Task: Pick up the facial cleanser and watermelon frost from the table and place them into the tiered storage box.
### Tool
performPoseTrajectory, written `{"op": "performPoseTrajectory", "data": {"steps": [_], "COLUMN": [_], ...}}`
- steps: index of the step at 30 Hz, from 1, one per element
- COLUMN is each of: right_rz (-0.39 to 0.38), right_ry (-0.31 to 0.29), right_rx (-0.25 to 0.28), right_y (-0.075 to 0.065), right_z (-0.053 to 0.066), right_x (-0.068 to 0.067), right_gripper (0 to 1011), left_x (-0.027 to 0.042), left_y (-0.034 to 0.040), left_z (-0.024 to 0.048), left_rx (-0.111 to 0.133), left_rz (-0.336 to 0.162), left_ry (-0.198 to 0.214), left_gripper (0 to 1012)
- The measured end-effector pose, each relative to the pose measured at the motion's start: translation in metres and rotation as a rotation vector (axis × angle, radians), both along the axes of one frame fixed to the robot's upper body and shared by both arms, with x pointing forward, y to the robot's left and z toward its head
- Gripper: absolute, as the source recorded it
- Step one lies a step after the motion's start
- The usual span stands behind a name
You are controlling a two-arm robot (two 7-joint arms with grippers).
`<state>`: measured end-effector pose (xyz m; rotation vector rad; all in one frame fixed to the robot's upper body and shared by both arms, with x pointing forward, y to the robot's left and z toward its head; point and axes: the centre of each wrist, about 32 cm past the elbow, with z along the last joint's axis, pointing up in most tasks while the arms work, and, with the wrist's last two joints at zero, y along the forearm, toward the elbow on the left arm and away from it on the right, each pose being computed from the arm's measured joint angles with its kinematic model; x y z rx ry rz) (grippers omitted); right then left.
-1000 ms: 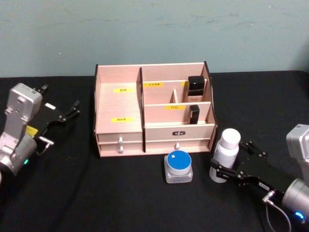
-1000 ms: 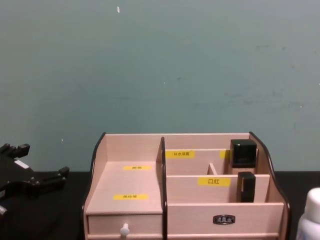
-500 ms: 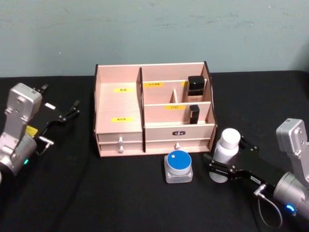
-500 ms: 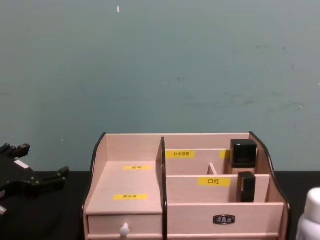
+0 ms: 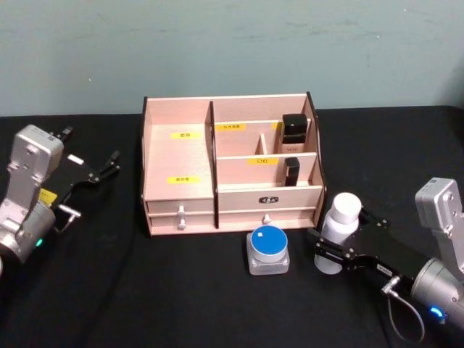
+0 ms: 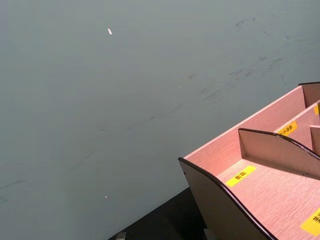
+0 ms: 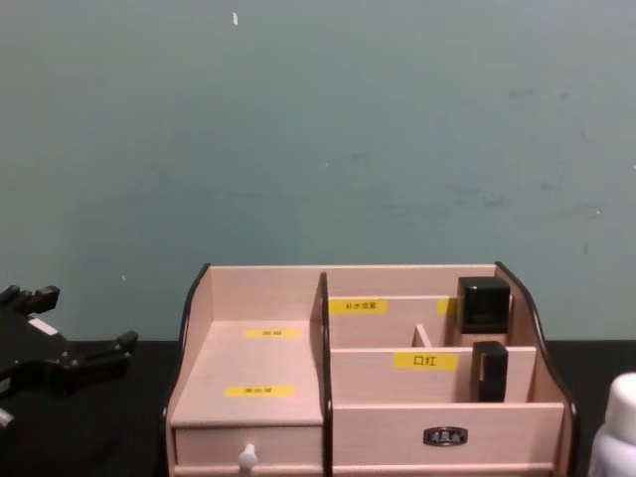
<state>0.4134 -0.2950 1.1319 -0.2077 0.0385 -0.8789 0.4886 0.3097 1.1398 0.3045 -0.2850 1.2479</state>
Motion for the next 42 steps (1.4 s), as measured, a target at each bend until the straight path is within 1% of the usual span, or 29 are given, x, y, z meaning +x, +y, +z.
{"op": "performPoseTrajectory", "data": {"steps": [1,3,4,6,7,8,9,10,12,21,25,28,34,35,38,39,42], "right_rz": [0.000,0.000,0.000,0.000,0.000,0.000,0.000,0.000,0.000,0.000,0.013,0.039,0.093,0.104,0.115,0.122,0.131], "right_ry": [0.000,0.000,0.000,0.000,0.000,0.000,0.000,0.000,0.000,-0.001,-0.006,-0.023,-0.081,-0.100,-0.129,-0.147,-0.166], "right_rx": [0.000,0.001,0.001,0.001,0.001,0.001,0.001,0.001,0.001,0.002,0.006,0.012,0.027,0.027,0.027,0.028,0.030], "right_y": [0.000,0.000,0.000,0.000,0.000,0.000,0.000,0.000,0.000,0.000,0.000,0.003,0.015,0.019,0.026,0.031,0.038], "right_z": [0.000,0.000,0.000,0.000,0.000,0.000,0.000,0.000,0.000,0.000,0.002,0.009,0.032,0.039,0.048,0.054,0.061], "right_x": [0.000,0.000,0.000,0.000,0.000,0.000,0.000,0.000,0.000,0.000,0.000,0.000,0.005,0.008,0.013,0.018,0.025], "right_gripper": [860,810,765,732,691,677,621,604,591,591,592,592,592,592,592,592,592], "left_x": [0.0000,0.0000,0.0000,0.0000,0.0000,0.0000,0.0000,0.0000,0.0000,0.0000,0.0000,0.0000,0.0000,0.0000,0.0000,0.0000,0.0000], "left_y": [0.0000,0.0000,0.0000,0.0000,0.0000,0.0000,0.0000,0.0000,0.0000,0.0000,0.0000,0.0000,0.0000,0.0000,0.0000,0.0000,0.0000], "left_z": [0.0000,0.0000,0.0000,0.0000,0.0000,0.0000,0.0000,0.0000,0.0000,0.0000,0.0000,0.0000,0.0000,0.0000,0.0000,0.0000,0.0000], "left_rx": [0.000,0.000,0.000,0.000,0.000,0.000,0.000,0.000,0.000,0.000,0.000,0.000,0.000,0.000,0.000,0.000,0.000], "left_rz": [0.000,0.000,0.000,0.000,0.000,0.000,0.000,0.000,0.000,0.000,0.000,0.000,0.000,0.000,0.000,0.000,0.000], "left_ry": [0.000,0.000,0.000,0.000,0.000,0.000,0.000,0.000,0.000,0.000,0.000,0.000,0.000,0.000,0.000,0.000,0.000], "left_gripper": [1001,1001,1001,1001,1001,1001,1001,1001,1001,1001,1001,1001,1001,1001,1001,1001,1001]}}
